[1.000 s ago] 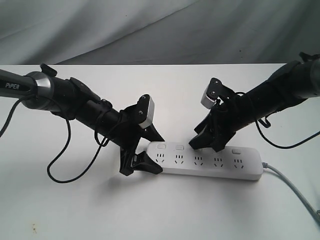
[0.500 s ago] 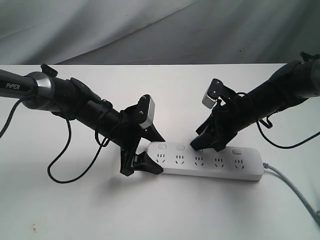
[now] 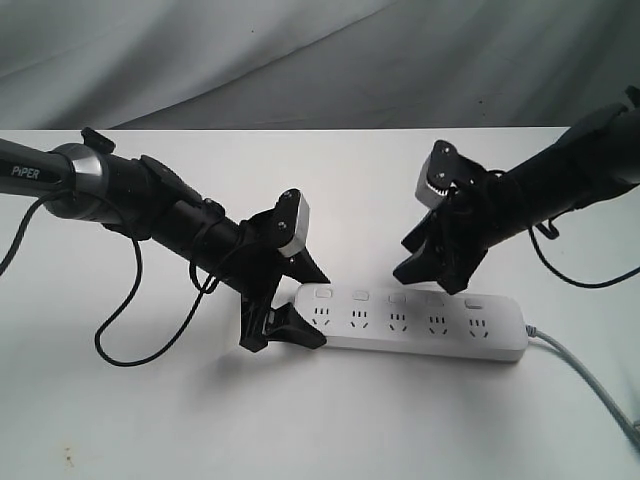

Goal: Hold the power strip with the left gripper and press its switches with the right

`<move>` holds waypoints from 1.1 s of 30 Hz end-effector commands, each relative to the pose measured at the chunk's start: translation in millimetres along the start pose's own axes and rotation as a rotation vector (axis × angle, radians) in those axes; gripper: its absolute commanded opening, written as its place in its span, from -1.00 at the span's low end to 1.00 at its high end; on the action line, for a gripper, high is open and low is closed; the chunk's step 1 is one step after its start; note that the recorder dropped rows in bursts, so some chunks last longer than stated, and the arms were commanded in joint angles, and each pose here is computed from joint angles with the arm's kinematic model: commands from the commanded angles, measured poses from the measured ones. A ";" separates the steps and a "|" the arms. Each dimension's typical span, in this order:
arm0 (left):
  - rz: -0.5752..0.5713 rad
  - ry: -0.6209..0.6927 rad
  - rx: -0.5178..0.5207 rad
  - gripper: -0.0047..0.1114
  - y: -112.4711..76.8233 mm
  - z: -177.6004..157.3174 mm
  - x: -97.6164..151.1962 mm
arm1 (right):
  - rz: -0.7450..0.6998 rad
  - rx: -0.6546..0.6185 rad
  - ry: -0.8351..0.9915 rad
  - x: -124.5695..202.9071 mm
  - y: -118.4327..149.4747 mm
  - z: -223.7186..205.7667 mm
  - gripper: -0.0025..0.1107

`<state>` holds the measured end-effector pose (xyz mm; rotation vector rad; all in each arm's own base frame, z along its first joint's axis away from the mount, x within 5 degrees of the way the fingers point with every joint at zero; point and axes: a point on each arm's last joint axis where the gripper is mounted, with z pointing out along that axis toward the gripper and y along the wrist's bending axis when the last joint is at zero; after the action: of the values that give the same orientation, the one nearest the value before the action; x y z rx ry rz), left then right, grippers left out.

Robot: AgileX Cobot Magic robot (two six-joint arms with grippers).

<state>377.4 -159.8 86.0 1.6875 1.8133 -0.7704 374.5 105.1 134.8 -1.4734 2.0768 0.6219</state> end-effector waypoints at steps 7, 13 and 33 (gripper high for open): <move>0.009 -0.008 0.001 -0.92 0.8 0.6 -2.5 | 0.049 -0.024 -0.047 18.2 -3.0 -34.7 -0.04; 0.009 -0.008 0.001 -0.92 0.8 0.6 -2.5 | 0.054 0.022 -0.021 27.2 -2.4 -29.9 -0.04; 0.009 -0.008 0.001 -0.92 0.8 0.6 -2.5 | 0.079 -0.019 0.013 46.2 -5.8 -8.0 -0.04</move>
<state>377.3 -159.9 86.1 1.6879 1.8125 -0.7727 366.4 68.5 113.5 -1.3978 2.1489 0.6940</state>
